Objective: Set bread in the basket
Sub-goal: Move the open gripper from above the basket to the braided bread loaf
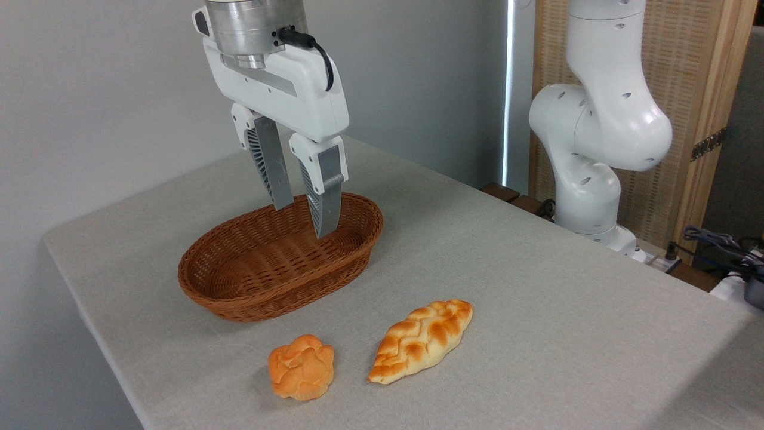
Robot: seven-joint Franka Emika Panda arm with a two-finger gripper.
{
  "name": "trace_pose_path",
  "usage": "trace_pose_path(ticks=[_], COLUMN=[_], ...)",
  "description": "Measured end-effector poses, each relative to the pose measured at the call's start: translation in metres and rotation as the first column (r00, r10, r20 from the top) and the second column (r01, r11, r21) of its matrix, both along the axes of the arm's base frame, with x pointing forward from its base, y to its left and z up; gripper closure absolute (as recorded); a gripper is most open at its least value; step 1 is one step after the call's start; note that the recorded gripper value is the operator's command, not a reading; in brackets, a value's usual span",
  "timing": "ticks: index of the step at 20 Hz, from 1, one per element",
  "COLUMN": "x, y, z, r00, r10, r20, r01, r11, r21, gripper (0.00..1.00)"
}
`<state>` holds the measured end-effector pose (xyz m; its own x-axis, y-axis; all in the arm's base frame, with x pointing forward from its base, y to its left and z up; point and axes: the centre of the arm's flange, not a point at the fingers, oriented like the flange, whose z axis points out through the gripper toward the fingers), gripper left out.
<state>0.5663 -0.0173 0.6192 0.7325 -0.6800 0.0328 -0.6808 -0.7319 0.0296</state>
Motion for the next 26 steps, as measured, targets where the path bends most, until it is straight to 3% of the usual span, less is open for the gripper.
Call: trace_pose_path(ticks=[11,16,21,26], x=[-0.002,-0.020,-0.043,-0.061], y=[-0.006,-0.003,0.013,0.035], z=[-0.015,-0.026,-0.060,-0.105], r00=[0.999,0.999,0.998,0.998], r10=[-0.011,-0.019,-0.045,-0.056], r20=[-0.034,-0.046,-0.033,-0.018], r01=[0.011,0.019,0.045,0.057], r11=[1.000,1.000,0.999,0.996], r21=[0.000,-0.002,-0.001,0.074], gripper=[0.00,0.00,0.00,0.00])
